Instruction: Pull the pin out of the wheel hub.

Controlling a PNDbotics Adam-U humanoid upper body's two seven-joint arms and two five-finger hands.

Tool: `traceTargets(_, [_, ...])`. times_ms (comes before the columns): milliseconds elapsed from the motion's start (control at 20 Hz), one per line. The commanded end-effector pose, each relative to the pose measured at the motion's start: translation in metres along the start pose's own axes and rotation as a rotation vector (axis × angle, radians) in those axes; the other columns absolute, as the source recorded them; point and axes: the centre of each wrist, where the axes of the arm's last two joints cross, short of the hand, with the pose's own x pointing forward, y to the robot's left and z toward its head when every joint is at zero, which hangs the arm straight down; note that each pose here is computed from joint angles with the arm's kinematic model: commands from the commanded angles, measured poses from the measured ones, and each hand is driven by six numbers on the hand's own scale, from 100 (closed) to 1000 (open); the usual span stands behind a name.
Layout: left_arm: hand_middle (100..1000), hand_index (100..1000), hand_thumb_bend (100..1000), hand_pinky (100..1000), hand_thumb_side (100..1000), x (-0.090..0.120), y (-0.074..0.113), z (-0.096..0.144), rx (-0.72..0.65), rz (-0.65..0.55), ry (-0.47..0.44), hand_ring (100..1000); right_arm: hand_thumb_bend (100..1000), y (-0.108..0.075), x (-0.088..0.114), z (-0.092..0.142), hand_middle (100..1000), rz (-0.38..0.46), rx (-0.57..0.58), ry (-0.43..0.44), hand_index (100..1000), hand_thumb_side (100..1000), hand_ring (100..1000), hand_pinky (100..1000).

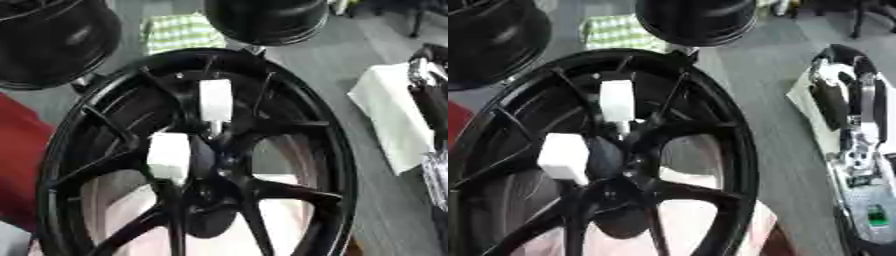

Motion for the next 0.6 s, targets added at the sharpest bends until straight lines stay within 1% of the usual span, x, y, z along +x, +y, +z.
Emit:
traceTargets(50, [560,795,104,623,785,0.007,-0.001,-0.002,-0.017,-0.025,-0.026,626,100,-0.003,0.008,0.0,715,-0.009,-0.01,-0.03,796,590,1000,920])
traceTargets(400, [558,794,100,623,731,0.01,-0.004,0.0,-0.027,-0.045,-0.067,626,100,-0.004,0.006,0.008,717,-0.007,-0.021,-0.027,796,594,1000,922])
traceTargets(600, [545,790,100,622,656,0.015,-0.003,0.0,-0.043,-0.095,-0.092,620,100,-0.006,0.002,0.014,718,0.007,-0.021,-0.023,797,588,1000,928])
